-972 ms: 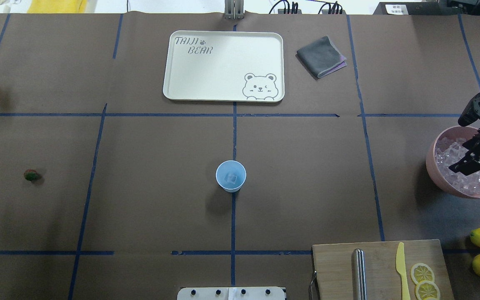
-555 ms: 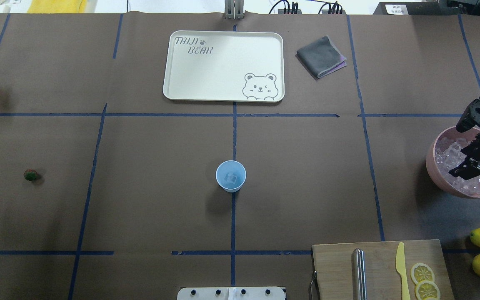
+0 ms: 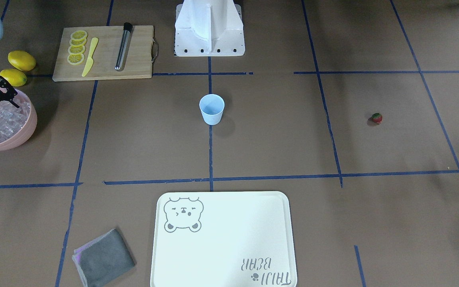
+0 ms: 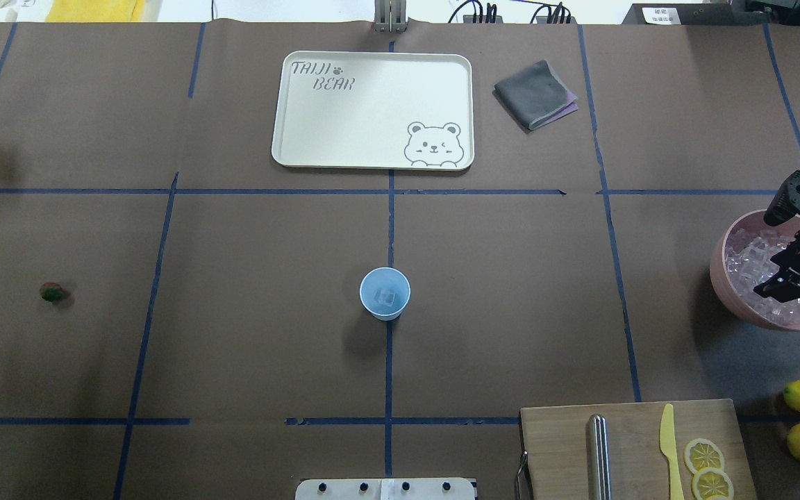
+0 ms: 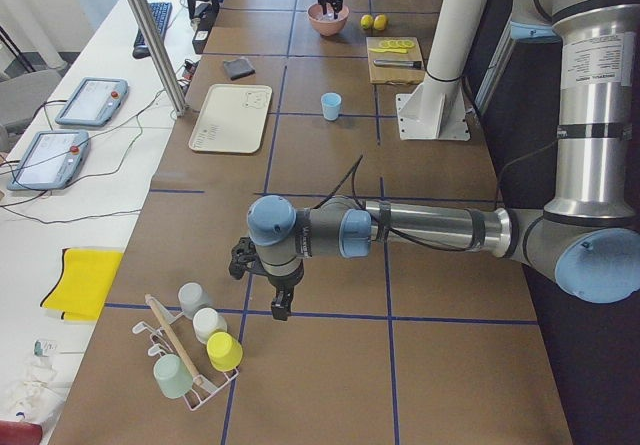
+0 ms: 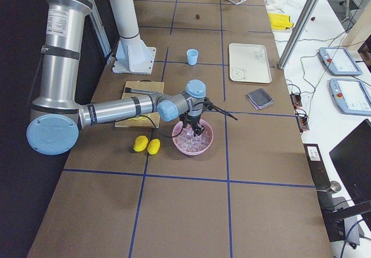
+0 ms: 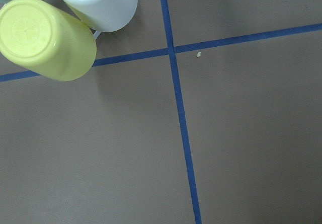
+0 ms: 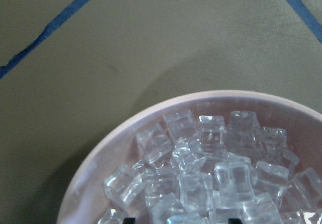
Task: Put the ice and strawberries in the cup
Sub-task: 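Lower the right gripper into the ice and grasp another cube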
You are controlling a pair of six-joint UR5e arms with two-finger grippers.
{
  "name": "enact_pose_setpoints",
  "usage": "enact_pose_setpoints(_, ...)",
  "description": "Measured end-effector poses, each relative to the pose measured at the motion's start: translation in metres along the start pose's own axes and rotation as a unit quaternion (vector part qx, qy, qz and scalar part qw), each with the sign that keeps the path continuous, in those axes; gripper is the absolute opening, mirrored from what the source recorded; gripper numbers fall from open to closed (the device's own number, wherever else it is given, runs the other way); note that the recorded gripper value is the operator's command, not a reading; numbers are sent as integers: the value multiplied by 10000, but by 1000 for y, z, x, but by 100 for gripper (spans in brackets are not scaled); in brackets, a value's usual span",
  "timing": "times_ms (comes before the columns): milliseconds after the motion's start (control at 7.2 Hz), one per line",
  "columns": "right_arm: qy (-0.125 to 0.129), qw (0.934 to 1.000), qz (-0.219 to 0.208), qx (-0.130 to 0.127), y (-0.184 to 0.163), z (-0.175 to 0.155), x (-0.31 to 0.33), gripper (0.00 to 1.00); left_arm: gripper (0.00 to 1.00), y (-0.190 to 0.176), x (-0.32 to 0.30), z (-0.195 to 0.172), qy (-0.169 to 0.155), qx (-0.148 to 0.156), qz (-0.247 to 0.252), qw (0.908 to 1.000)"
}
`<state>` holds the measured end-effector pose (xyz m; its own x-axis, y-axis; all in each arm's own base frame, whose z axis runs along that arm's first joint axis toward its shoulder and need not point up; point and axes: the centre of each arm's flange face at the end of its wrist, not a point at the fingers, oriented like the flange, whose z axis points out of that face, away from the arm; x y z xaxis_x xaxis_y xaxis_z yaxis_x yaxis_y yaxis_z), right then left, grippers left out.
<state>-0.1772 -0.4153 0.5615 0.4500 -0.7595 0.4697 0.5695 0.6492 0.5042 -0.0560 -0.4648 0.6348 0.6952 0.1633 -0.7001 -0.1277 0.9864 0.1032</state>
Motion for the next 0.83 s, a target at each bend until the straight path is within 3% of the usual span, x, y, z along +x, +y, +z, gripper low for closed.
enact_pose_setpoints(278, -4, 10000, 1, -14, 0, 1, 0, 27, 100, 0, 0, 0, -2, 0, 0, 10000)
enact_pose_setpoints(833, -10, 10000, -4, -18, 0, 1, 0, 4, 100, -1, 0, -1, -3, 6, 7, 10000)
